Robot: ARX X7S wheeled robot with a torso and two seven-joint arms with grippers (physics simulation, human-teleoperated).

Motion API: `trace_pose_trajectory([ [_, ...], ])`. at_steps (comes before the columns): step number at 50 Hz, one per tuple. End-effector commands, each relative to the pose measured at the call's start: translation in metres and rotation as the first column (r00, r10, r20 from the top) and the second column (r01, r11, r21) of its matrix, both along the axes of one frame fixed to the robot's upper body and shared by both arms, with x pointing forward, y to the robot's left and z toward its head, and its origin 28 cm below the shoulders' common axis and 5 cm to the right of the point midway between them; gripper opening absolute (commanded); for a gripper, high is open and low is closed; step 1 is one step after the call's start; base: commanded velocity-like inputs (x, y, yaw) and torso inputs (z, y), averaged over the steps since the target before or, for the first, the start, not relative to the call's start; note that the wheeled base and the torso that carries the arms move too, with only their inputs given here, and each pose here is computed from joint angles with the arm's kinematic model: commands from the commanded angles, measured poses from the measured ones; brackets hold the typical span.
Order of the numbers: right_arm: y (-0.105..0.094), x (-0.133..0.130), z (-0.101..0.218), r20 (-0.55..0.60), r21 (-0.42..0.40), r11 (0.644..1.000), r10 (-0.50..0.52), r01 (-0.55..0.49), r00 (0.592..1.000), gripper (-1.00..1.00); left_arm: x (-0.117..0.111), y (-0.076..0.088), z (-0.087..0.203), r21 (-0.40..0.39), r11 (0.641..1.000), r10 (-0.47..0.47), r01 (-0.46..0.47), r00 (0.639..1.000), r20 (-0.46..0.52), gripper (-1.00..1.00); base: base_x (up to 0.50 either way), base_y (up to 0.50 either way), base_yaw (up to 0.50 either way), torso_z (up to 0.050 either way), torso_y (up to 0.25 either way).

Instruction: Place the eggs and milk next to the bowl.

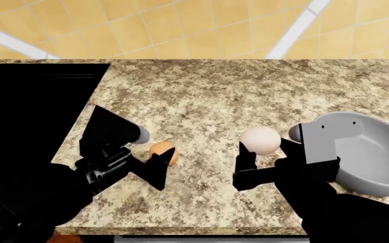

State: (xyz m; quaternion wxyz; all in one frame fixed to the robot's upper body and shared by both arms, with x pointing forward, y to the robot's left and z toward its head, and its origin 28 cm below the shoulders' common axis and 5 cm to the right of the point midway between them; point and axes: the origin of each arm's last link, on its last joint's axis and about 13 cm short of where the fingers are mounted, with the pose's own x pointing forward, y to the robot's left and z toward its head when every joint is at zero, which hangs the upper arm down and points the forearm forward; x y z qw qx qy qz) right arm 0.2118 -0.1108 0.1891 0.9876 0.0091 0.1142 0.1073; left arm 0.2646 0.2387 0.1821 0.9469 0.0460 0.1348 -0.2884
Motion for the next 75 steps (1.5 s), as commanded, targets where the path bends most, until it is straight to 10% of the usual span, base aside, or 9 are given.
trace_pose_trajectory([
  [1, 0.0, 0.001, -0.001, 0.009, -0.011, 1.0, 0.001, 0.0, 1.0, -1.0, 0.002, 0.002, -0.006, 0.027, 0.999, -0.035, 0.036, 0.998, -0.054, 1.0, 0.0, 0.0, 0.0, 0.0, 0.0],
  [58, -0.001, -0.003, -0.002, 0.021, -0.014, 1.0, 0.008, -0.008, 1.0, -1.0, 0.016, -0.005, -0.039, 0.115, 0.992, -0.043, 0.055, 0.994, -0.101, 1.0, 0.0, 0.0, 0.0, 0.0, 0.0],
  [59, -0.001, -0.003, -0.002, 0.021, -0.014, 1.0, 0.008, -0.008, 1.0, -1.0, 0.016, -0.006, -0.039, 0.113, 0.992, -0.046, 0.057, 0.994, -0.098, -1.0, 0.0, 0.0, 0.0, 0.0, 0.0],
  [75, 0.0, -0.002, -0.002, 0.035, -0.01, 1.0, 0.025, -0.025, 0.999, -1.0, 0.003, -0.001, -0.026, 0.033, 0.998, -0.05, 0.051, 0.998, -0.035, -1.0, 0.0, 0.0, 0.0, 0.0, 0.0],
])
